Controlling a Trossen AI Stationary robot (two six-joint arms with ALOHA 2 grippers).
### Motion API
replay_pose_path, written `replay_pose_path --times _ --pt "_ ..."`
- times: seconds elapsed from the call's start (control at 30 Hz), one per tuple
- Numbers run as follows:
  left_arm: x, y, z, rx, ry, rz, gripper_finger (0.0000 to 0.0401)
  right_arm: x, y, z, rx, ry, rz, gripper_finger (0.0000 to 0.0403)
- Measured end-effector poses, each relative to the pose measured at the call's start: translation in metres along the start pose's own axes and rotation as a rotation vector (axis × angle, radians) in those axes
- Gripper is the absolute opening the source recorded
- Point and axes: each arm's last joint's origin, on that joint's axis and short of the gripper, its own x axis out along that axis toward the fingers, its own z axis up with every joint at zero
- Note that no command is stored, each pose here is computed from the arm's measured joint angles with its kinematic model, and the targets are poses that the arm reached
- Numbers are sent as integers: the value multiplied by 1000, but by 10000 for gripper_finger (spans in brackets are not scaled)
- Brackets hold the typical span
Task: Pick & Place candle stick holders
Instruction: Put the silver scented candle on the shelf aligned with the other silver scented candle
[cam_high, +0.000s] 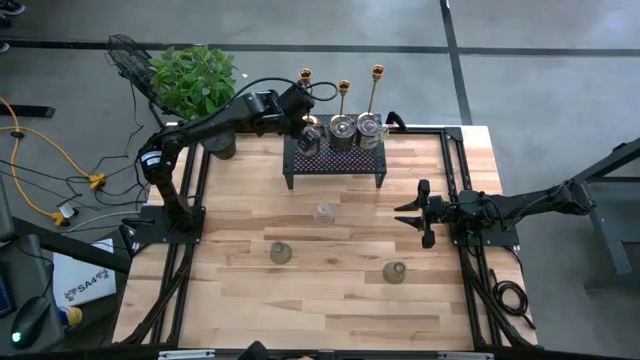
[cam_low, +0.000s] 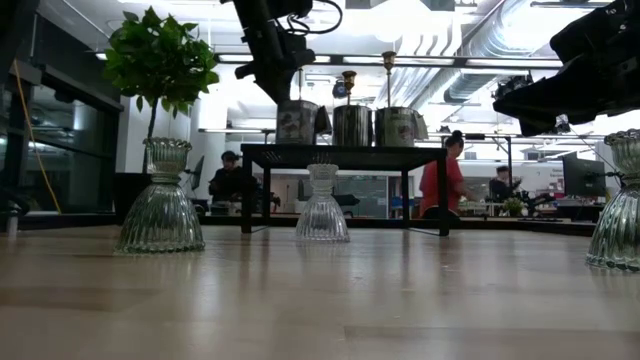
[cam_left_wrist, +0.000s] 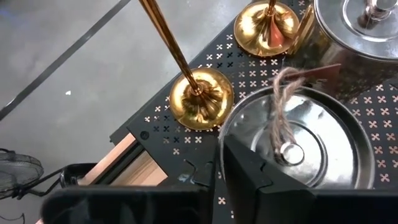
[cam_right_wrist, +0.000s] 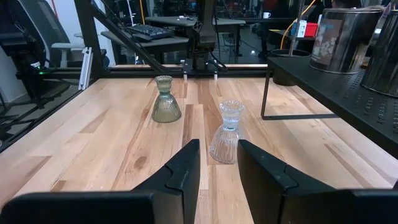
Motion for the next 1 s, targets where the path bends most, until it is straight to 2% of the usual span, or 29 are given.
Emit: replay_pose_path --times 0.33,0.7,0.87,1.0 --pt "-1 0 3 60 -35 19 83 0 0 0 0 0 0 99" --pt "-18 -12 1 151 -94 99 86 0 0 0 0 1 0 99" --pt "-37 -15 0 193 -136 78 83 0 0 0 0 1 -1 99" --pt "-46 -20 -8 249 -149 30 63 0 0 0 0 1 0 99"
